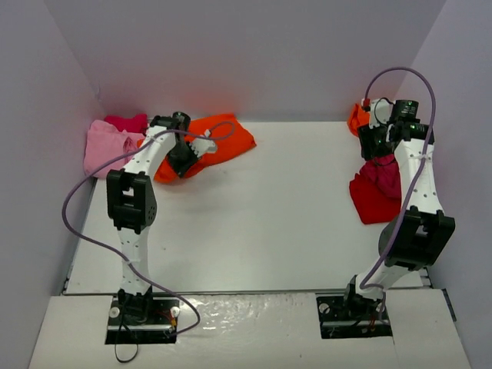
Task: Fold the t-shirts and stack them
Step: Flatten out the tshirt
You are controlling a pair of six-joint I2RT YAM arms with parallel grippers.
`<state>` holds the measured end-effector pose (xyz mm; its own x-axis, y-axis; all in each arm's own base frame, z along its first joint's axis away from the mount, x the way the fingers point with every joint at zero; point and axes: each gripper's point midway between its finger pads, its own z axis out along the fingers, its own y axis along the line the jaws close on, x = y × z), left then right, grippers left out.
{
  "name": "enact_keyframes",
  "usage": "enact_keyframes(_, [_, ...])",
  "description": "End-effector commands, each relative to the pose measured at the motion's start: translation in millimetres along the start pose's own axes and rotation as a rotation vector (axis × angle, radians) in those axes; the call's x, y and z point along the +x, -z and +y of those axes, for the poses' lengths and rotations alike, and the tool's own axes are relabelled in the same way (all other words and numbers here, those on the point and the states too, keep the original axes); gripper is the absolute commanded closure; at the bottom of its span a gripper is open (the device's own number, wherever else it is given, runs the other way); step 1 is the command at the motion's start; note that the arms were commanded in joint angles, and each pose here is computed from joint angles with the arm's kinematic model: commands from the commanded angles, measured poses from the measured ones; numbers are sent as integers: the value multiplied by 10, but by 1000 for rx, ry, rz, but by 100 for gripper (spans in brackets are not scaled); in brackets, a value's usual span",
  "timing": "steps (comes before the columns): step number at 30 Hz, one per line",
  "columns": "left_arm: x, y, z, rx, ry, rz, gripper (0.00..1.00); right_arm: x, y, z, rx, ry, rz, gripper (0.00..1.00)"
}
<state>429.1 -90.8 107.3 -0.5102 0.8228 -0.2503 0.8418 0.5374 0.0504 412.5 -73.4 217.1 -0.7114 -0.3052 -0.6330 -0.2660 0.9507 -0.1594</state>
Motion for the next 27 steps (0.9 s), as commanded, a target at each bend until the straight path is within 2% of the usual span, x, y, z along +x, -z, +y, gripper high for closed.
enact_keyframes(1, [-244,322,-228,-39,-114,-89,100,-238,15,177,-28,47,-58,54])
enact_keyframes(4, [-214,558,-550,30,-151,-118,100,-224,-10,338,-69,73,-49,56])
enact_keyframes(8, [-122,1073,-1089,72,-244,-222,100,-183,-40,711,-158,146,-30,57])
enact_keyframes(11, [115,1495,-1525,148,-309,-264,100,-151,-70,1079,-257,217,-12,57])
enact_keyframes(15, [691,1848,-2069,284,-291,-191,100,-92,-181,1371,-315,280,33,57])
enact_keyframes(19, [1116,1832,-1918,126,-234,-109,100,-71,-326,1594,-373,302,69,56])
enact_keyframes(22, [1241,1670,-1660,25,-156,-61,98,-107,-393,1777,-415,314,78,56])
enact_keyframes(25, [1301,1518,-1446,-33,-109,-40,90,-101,-474,1975,-444,333,99,56])
enact_keyframes(27, [1417,1358,-1379,-2,-106,39,86,-43,-512,2092,-466,344,123,56])
